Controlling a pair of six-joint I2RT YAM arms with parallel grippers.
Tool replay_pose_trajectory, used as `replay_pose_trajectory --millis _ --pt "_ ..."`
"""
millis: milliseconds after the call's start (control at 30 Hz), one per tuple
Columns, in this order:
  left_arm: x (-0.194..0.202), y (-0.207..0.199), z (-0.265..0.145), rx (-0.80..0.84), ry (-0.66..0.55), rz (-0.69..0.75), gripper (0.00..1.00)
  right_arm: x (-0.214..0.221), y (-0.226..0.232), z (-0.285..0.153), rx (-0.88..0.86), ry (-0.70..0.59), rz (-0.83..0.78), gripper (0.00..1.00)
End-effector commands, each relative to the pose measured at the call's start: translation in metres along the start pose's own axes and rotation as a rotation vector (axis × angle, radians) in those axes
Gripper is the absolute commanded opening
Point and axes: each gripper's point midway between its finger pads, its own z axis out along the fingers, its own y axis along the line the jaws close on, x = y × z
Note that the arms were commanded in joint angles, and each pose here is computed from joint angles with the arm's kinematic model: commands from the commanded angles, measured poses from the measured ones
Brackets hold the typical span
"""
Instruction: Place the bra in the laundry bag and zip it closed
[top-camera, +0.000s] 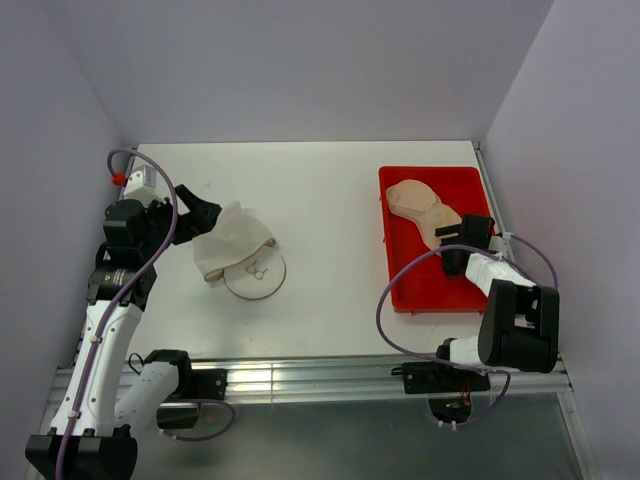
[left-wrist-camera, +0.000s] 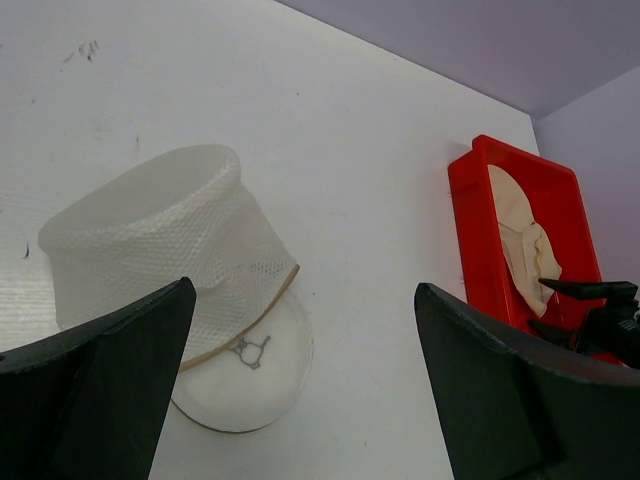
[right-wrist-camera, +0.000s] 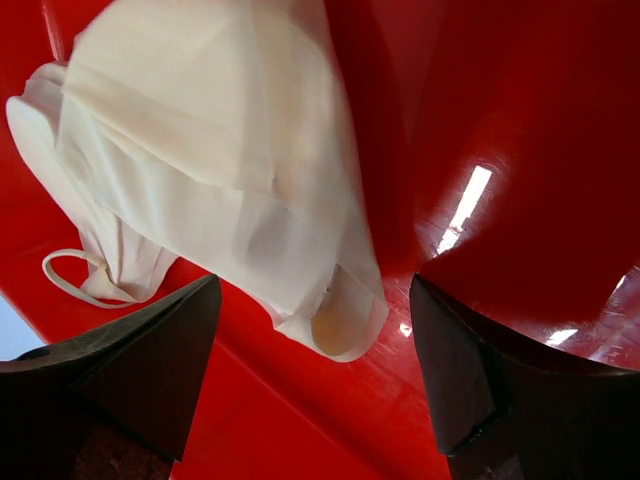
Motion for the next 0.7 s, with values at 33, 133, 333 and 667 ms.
replay_pose_trajectory --millis 33,133,333,667 --pt "-0.008 -0.007 0.001 0.037 -0.032 -0.004 0.99 -0.004 0.007 0.004 -0.036 -0.014 0.047 0.82" --pt "-0.008 -0.007 0.001 0.038 -0.03 -0.004 0.99 -0.005 0.008 0.008 -0.046 -0.019 0.055 0.8" --pt "-0.006 -0.006 0.003 0.034 -0.024 -0.009 0.99 -0.002 0.011 0.02 -0.066 -0.008 0.085 0.6" --pt "-0.004 -0.003 0.007 0.025 -0.014 -0.012 0.99 -0.025 0.024 0.01 -0.086 -0.105 0.055 0.19"
